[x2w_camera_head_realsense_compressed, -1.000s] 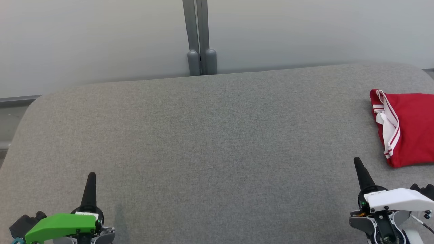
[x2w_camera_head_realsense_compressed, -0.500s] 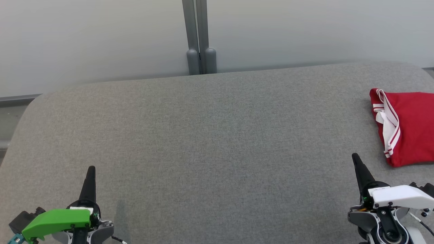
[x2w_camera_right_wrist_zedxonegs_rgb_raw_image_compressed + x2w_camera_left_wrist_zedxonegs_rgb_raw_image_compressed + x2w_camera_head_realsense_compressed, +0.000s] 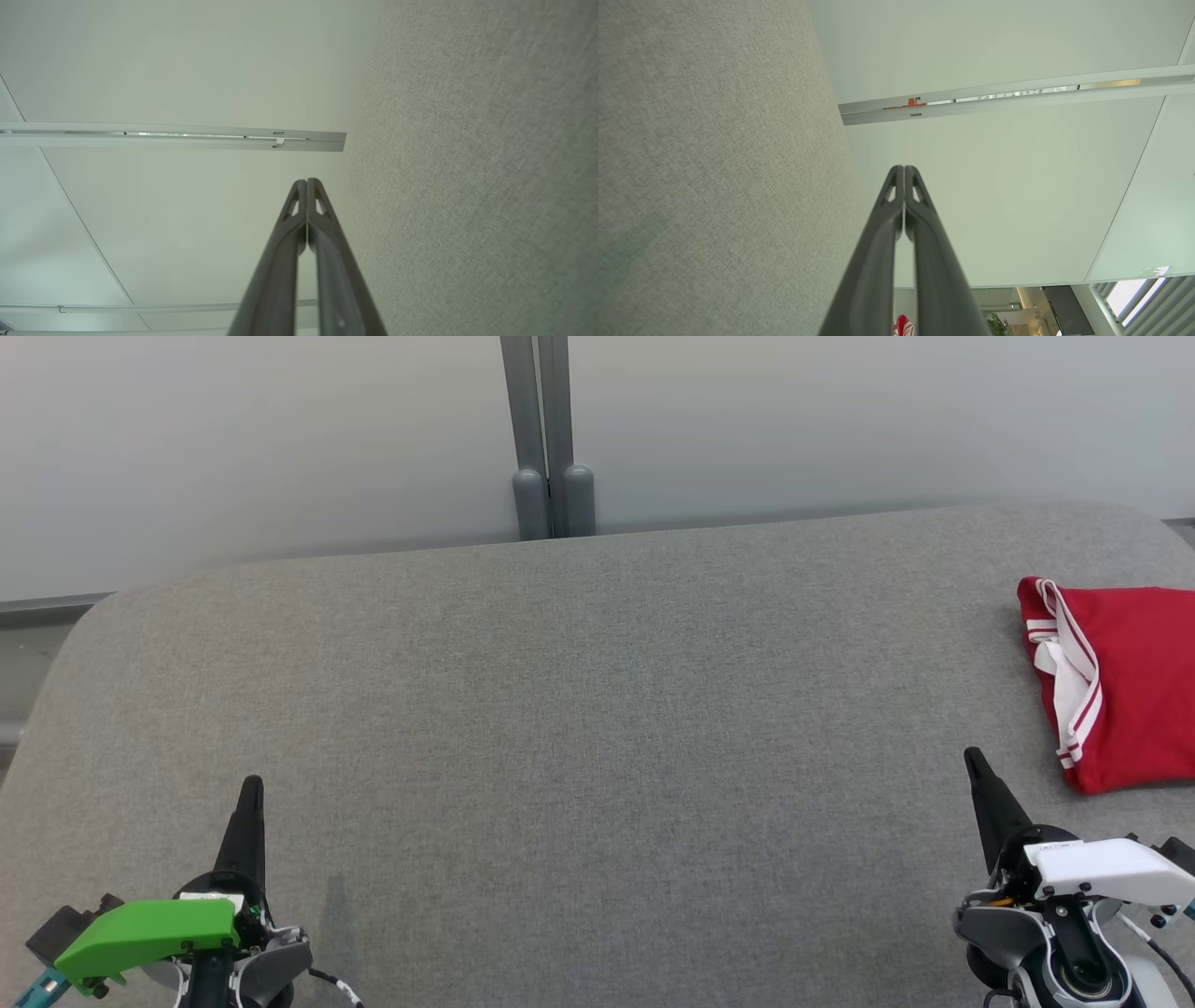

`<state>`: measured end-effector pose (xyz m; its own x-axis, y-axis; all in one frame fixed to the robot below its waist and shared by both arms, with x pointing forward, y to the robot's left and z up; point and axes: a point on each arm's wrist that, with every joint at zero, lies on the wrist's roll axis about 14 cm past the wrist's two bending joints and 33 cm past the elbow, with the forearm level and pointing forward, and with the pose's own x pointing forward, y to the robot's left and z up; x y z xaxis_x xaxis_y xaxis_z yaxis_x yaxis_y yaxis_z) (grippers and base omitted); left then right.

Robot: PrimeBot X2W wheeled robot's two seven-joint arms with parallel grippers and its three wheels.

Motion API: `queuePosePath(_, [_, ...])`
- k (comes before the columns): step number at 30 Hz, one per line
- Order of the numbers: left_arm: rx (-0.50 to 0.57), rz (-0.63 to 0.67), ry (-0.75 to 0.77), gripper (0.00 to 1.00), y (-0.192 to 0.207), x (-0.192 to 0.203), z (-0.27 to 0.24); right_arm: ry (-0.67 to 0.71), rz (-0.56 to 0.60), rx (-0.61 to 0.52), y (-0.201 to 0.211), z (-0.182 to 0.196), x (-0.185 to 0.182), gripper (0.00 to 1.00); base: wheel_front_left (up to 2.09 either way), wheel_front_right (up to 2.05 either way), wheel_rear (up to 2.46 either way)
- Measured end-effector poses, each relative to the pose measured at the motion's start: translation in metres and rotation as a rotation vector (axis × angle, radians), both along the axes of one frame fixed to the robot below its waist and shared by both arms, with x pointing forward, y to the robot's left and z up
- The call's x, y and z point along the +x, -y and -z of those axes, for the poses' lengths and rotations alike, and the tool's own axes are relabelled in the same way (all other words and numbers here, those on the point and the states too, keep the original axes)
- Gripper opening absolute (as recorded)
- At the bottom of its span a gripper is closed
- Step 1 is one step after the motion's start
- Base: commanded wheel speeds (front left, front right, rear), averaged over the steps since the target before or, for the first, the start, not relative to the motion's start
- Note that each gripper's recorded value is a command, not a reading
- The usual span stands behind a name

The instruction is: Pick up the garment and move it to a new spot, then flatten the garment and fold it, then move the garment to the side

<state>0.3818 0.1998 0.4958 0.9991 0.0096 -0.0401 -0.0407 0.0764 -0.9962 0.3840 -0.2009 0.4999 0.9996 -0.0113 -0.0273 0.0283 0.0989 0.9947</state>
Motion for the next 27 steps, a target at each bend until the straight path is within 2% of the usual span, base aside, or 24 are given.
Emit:
queuePosePath(14, [-0.083,0.008,0.023,0.00,0.0012,0.0050,-0.0064,0.023,-0.009,0.101,-0.0014,-0.0059,0.0044,0.00,0.00,0.00,0.00])
queuePosePath(27, [-0.085,0.009,0.027,0.00,0.0012,0.0057,-0.0076,0.022,-0.010,0.102,-0.0013,-0.0058,0.0045,0.00,0.00,0.00,0.00])
